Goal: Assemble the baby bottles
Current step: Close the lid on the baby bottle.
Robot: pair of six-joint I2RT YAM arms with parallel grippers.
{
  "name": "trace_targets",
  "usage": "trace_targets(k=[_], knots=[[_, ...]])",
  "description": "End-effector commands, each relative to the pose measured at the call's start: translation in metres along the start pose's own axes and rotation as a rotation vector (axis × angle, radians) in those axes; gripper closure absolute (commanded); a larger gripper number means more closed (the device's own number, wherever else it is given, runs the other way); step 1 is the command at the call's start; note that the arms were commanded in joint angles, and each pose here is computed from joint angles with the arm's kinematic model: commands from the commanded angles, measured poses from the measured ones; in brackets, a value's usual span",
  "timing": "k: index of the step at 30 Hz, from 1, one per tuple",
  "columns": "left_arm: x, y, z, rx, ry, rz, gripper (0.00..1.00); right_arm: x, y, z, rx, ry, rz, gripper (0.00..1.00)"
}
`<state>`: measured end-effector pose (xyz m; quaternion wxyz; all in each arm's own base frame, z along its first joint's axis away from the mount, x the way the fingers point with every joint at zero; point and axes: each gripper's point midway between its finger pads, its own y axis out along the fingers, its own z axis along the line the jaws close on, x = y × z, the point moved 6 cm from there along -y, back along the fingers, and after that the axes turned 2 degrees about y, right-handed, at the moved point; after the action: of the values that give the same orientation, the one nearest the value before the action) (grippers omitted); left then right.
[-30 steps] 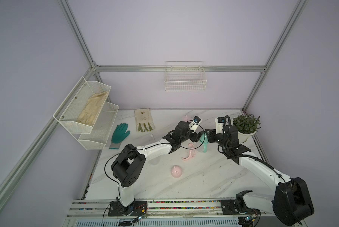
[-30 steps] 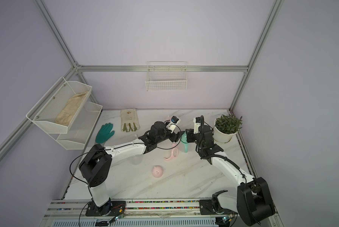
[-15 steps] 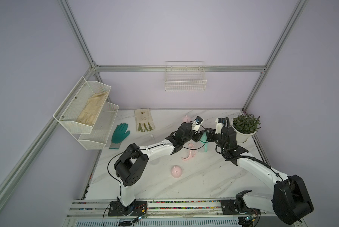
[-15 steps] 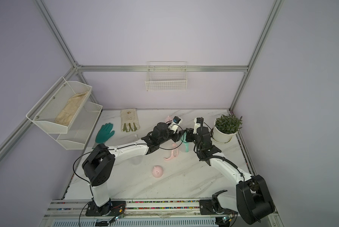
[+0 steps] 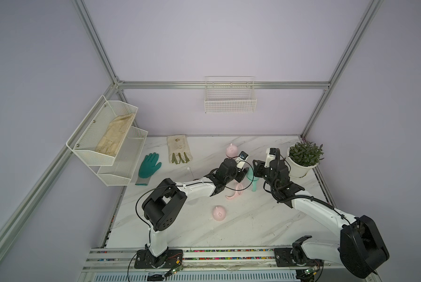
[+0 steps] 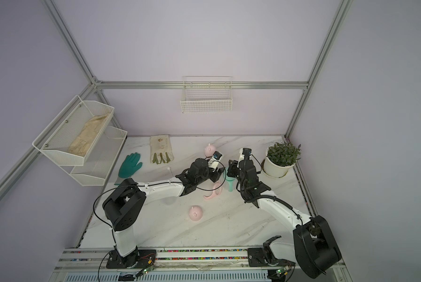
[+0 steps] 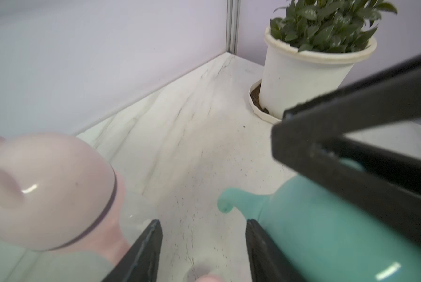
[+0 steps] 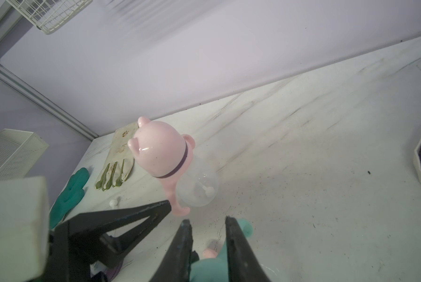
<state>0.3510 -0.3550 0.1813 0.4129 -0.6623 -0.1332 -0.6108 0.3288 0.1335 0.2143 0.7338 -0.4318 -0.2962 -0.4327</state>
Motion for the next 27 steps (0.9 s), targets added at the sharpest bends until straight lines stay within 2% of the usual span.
trace_targets(k=[1, 10, 16, 22, 25, 27], knots=[[-0.012, -0.003, -0.033, -0.115, 0.029, 0.030, 0.42, -0.107, -0.007, -0.054, -0.223, -0.027, 0.442, 0.73], [0.032, -0.025, -0.017, -0.024, 0.054, -0.010, 0.34, -0.080, 0.015, -0.045, -0.263, -0.050, 0.397, 0.69], [0.058, -0.064, -0.003, 0.060, 0.066, -0.019, 0.25, -0.052, 0.017, -0.045, -0.266, -0.023, 0.348, 0.68], [0.068, -0.098, 0.011, 0.120, 0.108, -0.001, 0.15, -0.010, 0.014, -0.040, -0.256, -0.047, 0.266, 0.62], [0.062, -0.109, 0.021, 0.147, 0.096, -0.007, 0.13, 0.015, 0.014, -0.031, -0.235, -0.073, 0.222, 0.56], [0.059, -0.117, 0.029, 0.164, 0.080, -0.009, 0.11, 0.030, 0.016, -0.023, -0.213, -0.097, 0.208, 0.48]])
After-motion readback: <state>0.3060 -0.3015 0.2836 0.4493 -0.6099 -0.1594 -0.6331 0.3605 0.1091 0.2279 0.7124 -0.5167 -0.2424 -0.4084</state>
